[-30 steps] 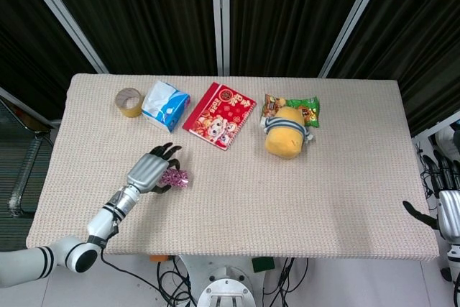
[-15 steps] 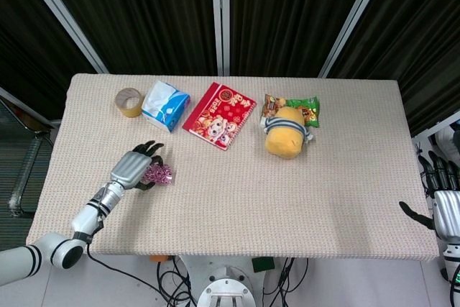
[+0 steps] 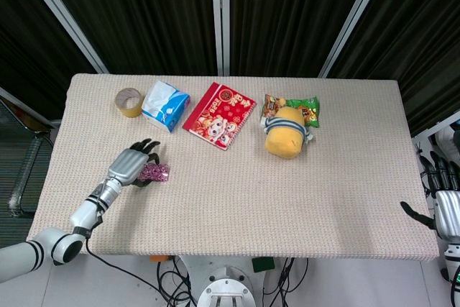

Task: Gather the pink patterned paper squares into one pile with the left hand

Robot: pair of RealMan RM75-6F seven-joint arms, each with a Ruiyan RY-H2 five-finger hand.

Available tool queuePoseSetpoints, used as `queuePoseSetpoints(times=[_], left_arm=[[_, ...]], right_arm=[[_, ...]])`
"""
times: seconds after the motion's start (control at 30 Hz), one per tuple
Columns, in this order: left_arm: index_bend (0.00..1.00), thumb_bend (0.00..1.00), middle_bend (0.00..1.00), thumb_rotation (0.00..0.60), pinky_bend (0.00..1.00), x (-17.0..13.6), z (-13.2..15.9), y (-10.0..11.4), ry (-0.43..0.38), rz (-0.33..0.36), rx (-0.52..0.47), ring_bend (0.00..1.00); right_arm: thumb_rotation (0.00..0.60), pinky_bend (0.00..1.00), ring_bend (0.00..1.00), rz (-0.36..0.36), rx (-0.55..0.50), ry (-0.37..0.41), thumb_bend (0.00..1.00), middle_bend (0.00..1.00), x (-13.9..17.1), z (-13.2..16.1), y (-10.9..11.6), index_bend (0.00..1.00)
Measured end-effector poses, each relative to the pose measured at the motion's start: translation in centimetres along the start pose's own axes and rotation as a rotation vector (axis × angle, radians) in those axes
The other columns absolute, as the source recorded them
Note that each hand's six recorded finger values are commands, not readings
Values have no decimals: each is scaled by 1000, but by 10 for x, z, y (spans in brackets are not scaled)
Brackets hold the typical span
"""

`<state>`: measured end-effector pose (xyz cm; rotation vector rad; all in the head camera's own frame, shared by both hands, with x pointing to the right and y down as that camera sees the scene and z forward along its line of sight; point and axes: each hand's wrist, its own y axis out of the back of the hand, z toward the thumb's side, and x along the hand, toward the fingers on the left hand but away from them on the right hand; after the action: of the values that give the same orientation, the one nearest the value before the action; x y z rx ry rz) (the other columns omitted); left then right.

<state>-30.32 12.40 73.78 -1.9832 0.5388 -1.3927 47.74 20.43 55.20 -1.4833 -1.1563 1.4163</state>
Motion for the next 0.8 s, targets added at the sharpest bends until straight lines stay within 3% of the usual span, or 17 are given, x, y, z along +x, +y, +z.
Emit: queuePoseSetpoints(times=[0.53,0.8], left_arm=[[391,208,84,600,138,-3,-10,-2,10,-17,32,0],[319,209,84,600,138,-4,-14,-3,17,-21,12,0]], right_arm=[[600,0,0,7,6,-3,327,0,0,1,-2,0],[600,0,0,9,9,-5,327,0,0,1,-2,0]])
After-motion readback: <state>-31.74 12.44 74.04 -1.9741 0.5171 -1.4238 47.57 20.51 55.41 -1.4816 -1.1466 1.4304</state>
